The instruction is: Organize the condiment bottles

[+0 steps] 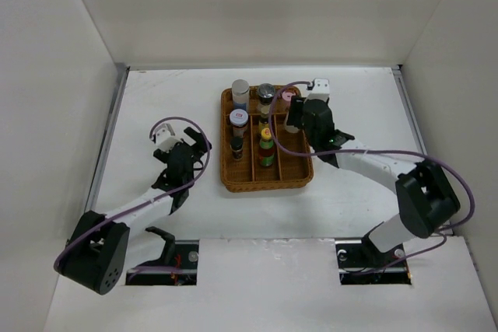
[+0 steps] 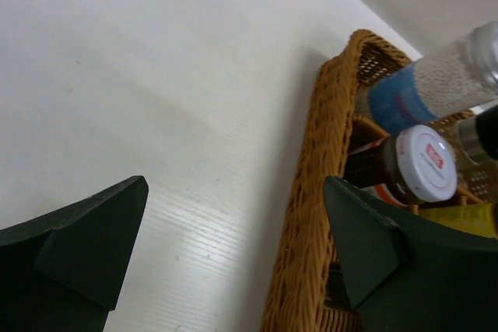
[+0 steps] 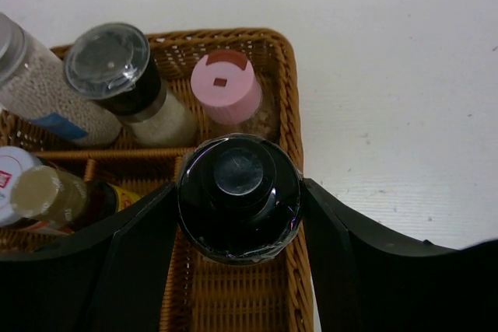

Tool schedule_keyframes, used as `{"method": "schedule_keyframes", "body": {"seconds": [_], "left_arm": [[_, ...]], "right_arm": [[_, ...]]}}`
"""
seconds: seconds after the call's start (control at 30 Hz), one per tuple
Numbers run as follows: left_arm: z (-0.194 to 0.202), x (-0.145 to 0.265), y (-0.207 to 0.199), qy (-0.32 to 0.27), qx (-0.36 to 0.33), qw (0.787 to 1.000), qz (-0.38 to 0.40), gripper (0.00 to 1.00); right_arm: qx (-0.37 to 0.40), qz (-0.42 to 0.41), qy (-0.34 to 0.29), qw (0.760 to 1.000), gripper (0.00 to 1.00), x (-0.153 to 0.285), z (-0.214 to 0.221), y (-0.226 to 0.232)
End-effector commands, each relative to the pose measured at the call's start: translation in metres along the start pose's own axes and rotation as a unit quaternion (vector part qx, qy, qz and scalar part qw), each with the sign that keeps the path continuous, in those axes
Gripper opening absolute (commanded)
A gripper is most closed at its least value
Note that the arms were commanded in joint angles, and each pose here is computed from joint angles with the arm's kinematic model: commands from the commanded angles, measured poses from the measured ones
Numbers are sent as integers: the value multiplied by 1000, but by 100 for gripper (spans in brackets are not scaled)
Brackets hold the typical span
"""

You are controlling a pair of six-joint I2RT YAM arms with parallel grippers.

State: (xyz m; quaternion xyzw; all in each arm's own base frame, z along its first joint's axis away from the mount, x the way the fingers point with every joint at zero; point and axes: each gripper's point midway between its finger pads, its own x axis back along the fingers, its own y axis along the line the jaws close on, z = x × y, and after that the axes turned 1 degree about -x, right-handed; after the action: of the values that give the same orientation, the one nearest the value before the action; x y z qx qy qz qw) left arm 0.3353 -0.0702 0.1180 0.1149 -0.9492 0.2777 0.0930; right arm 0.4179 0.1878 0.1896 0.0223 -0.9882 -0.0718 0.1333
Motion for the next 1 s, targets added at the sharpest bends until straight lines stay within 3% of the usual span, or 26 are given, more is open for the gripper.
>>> {"method": "schedule_keyframes", "body": {"seconds": [0.0, 0.23, 0.37, 0.43, 0.5, 0.63, 0.8, 0.97], "left_arm": [[-9, -8, -3, 1, 27, 1000, -14, 100], [-4, -12, -1, 9, 26, 999, -19, 100], [-2, -14, -1, 14, 22, 999, -23, 100], [0, -15, -1, 19, 18, 999, -26, 100], [0, -16, -2, 25, 14, 999, -31, 100], [-2, -16, -6, 33, 5, 999, -38, 100], [-15, -11, -15, 25, 8, 999, -31, 100], [-34, -1, -37, 14, 14, 1000, -7, 100]], "right_arm": [[-44, -46, -78, 995, 50, -8, -58, 30], [-30, -40, -45, 998, 52, -25, -21, 32], [-20, -36, -26, 999, 61, -30, -1, 32], [-21, -33, -24, 999, 70, -30, 0, 31], [-30, -34, -27, 999, 85, -26, -4, 31], [-56, -31, -45, 997, 100, -8, -25, 24], [-108, -27, -88, 990, 100, 36, -56, 3], [-161, -30, -108, 981, 100, 79, -52, -24]]}}
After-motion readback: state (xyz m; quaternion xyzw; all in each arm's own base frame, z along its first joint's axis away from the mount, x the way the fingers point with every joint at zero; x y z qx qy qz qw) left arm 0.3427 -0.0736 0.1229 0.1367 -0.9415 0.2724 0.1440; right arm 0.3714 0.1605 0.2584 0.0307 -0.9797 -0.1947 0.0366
